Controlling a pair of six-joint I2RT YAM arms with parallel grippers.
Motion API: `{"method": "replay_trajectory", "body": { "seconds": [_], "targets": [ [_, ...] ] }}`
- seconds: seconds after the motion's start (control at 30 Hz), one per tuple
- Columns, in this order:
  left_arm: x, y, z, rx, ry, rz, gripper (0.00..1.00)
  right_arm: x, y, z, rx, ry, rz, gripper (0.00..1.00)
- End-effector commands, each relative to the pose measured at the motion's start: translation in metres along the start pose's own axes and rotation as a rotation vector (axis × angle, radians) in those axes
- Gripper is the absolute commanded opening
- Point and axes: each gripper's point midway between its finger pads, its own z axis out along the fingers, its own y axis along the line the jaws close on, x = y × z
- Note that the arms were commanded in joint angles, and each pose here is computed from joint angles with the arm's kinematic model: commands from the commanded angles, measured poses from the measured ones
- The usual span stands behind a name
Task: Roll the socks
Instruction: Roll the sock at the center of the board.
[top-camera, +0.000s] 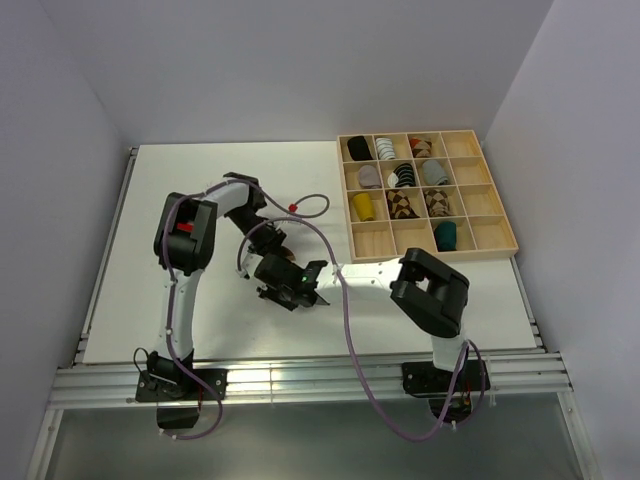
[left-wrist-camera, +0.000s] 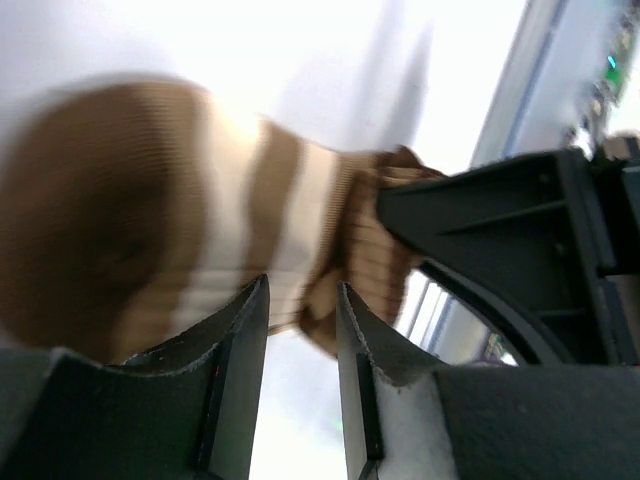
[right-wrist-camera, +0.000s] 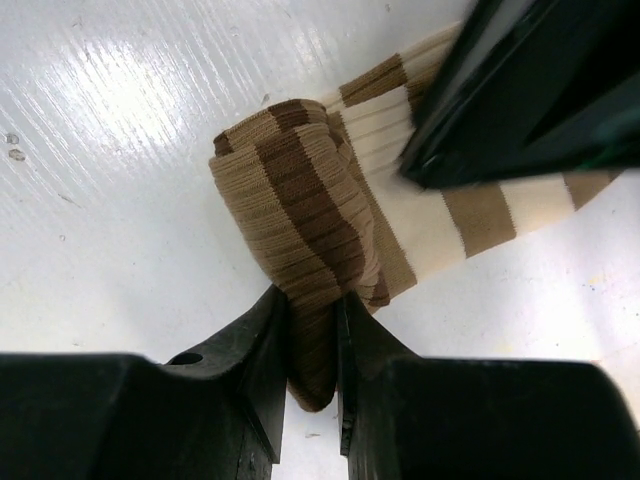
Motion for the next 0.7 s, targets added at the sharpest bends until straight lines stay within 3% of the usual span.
{"method": "replay_trajectory", "body": {
  "seconds": [0.0, 0.2, 0.27, 0.4, 0.5, 0.67],
  "targets": [
    [-0.027, 0.016, -0.027, -0.115, -0.102, 0.074, 0.37, 0.043, 0.018, 0.007, -0.105, 0.174, 0.026, 0.0],
    [-0.056, 0.04, -0.085, -0.3, -0.331, -0.039, 0.35, 0.043, 0.017, 0.007, -0.167, 0.205, 0.067, 0.0],
    [-0.059, 0.06, -0.11, -0.421, -0.406, -0.058, 0.34, 0.037, 0.011, 0.008, -0.181, 0.21, 0.094, 0.0],
    [-0.064, 0.057, -0.179, -0.68, -0.59, -0.113, 0.34, 0.026, 0.009, 0.0, -0.274, 0.23, 0.159, 0.0],
    [-0.059, 0.041, -0.227, -0.844, -0.714, -0.095, 0.37, 0.007, 0.007, -0.009, -0.379, 0.237, 0.232, 0.0],
    [-0.043, 0.001, -0.264, -1.001, -0.816, -0.008, 0.4, -0.003, 0.005, -0.015, -0.511, 0.272, 0.317, 0.0]
  ]
}}
